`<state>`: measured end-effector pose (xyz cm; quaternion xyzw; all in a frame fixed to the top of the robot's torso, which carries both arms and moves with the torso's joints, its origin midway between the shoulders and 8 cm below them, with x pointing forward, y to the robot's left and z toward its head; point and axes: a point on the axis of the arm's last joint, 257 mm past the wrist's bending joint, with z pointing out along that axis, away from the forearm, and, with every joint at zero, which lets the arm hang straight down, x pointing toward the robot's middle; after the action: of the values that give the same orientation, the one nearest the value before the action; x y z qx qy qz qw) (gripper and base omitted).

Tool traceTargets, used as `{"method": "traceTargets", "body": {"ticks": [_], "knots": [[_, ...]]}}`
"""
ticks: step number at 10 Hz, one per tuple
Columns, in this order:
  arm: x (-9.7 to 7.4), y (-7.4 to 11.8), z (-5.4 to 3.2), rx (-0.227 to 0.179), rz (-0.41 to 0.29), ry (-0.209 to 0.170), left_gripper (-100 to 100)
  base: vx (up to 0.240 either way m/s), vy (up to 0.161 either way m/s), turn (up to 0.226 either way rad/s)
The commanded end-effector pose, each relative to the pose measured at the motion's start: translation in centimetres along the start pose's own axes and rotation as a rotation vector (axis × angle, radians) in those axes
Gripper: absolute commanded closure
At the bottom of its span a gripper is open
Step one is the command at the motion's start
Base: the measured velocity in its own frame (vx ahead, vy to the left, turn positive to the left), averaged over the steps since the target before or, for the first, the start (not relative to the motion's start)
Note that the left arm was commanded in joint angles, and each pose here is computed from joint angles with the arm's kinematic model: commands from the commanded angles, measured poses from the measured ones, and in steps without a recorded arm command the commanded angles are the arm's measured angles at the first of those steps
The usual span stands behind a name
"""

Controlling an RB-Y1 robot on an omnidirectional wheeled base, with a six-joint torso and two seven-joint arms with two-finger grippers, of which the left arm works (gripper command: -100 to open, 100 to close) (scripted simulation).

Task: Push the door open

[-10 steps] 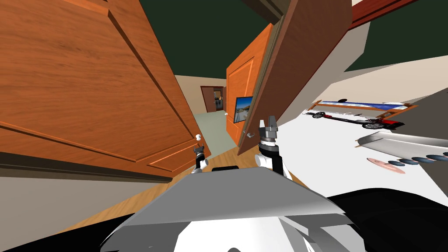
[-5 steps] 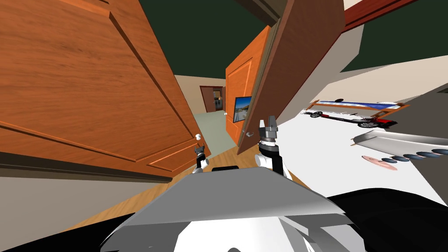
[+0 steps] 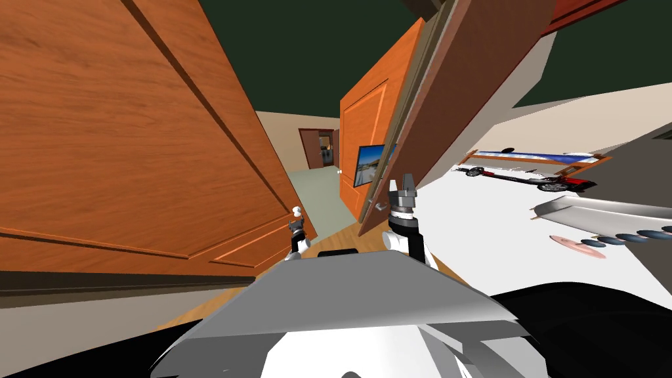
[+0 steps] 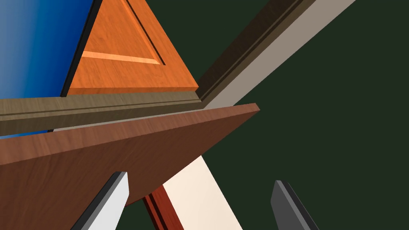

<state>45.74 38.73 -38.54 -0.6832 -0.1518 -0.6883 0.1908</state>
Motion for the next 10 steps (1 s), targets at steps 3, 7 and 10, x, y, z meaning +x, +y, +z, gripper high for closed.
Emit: {"method": "traceTargets", "body": {"ticks": [3,7,10], "knots": [[-0.45,0.55,-0.53,0.004,-0.021,-0.012,-100,0.195,0.089,-0.024],[-0.33,0.41,-0.33,0.004,-0.015,-0.009,100,0.005,0.001,-0.003],[-0.33,0.41,-0.33,0.004,-0.015,-0.009,100,-0.007,-0.003,-0.001]]}}
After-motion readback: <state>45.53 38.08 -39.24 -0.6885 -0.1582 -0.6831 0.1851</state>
